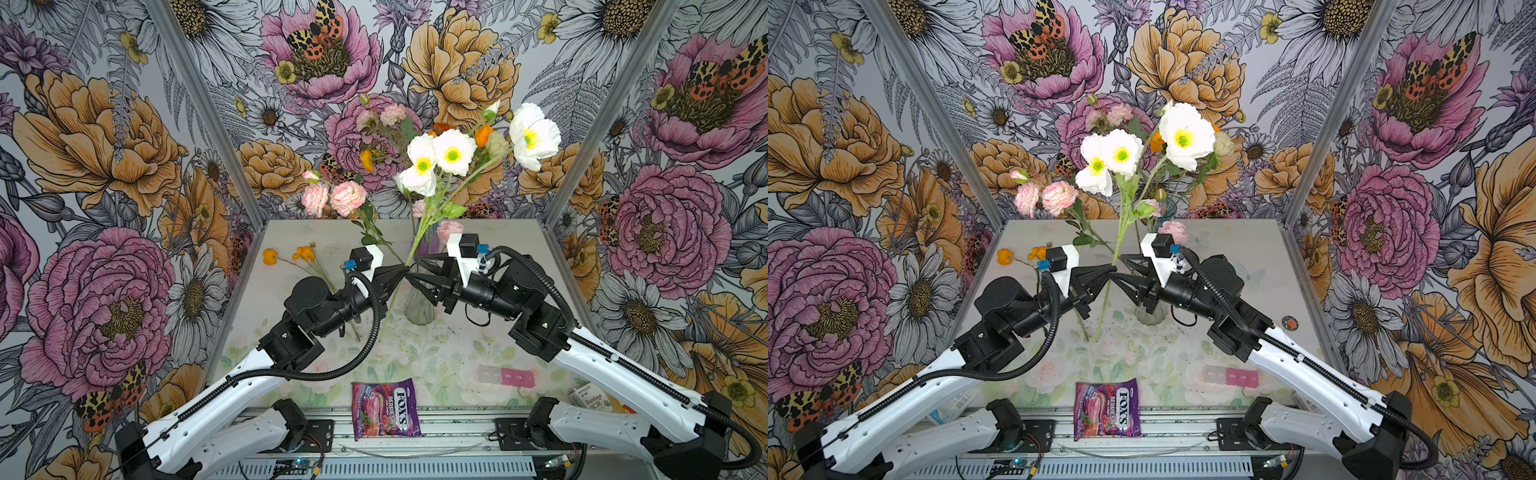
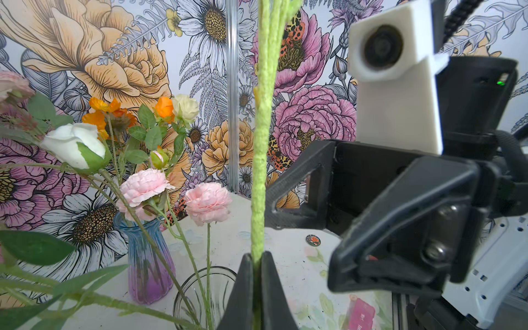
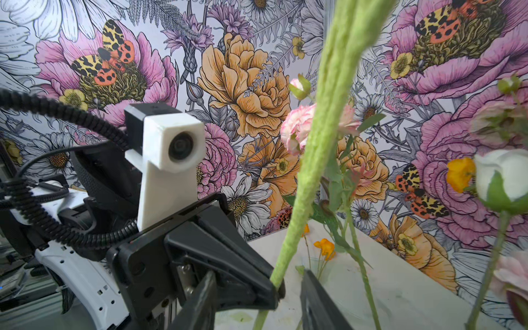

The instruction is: Arrange the flowers into the vase

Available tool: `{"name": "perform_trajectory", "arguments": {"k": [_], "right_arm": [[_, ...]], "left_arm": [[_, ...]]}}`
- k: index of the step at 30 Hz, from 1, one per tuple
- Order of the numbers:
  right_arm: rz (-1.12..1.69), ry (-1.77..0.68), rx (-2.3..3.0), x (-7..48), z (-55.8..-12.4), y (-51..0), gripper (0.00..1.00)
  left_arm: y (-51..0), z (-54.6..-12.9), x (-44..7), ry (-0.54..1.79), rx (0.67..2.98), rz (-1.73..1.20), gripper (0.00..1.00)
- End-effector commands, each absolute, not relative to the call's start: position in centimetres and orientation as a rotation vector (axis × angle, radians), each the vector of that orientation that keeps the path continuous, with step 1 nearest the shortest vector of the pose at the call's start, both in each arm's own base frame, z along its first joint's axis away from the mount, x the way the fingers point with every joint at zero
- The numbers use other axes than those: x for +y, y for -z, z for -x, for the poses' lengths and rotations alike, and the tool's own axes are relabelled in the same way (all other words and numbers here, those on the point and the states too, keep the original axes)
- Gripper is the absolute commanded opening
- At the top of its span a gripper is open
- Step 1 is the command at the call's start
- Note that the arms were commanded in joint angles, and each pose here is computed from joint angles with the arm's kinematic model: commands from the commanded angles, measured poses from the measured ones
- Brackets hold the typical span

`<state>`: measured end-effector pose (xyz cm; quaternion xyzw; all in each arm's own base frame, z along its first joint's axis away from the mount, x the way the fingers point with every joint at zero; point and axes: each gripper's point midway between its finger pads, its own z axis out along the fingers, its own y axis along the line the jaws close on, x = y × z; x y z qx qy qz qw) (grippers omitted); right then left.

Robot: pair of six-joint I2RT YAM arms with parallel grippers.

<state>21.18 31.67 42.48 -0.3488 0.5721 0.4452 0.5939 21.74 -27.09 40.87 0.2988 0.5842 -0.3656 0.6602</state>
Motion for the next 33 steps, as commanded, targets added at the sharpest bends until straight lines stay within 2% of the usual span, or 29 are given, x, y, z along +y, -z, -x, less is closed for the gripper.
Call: {"name": "perform_trajectory", "arguments": {"k": [1, 4, 10, 16, 21, 31, 33], "right_arm": [[0.776, -1.087, 1.236, 31.6, -20.9, -45.6, 0.46], [0.762, -1.089, 1.226, 31.7, -21.2, -45.8, 0.46], [0.752, -1.091, 1.217, 31.8, -21.5, -46.1, 0.32], [0.753, -1.110, 1.226, 32.3, -21.8, -45.8, 0.30], [0.749, -1.114, 1.236, 32.6, -22.3, -45.5, 0.34], [0.760, -1.136, 1.228, 33.0, -22.2, -45.8, 0.02], [0.762, -1.139, 1.228, 33.0, -22.2, -45.8, 0.00]], "left_arm": [[-41.7, -22.1, -26.6, 0.803, 1.274, -0.615, 0.00], [-41.4, -22.2, -26.7, 0.810, 1.273, -0.595, 0.00], [-41.4, -22.3, -26.5, 0.802, 1.264, -0.559, 0.00], [-41.5, -22.2, -26.3, 0.804, 1.255, -0.549, 0.00], [-41.6, -22.1, -26.2, 0.801, 1.253, -0.545, 0.00], [-41.2, -22.1, -25.7, 0.783, 1.259, -0.530, 0.00], [-41.1, -22.1, -25.6, 0.780, 1.261, -0.530, 0.00]]}}
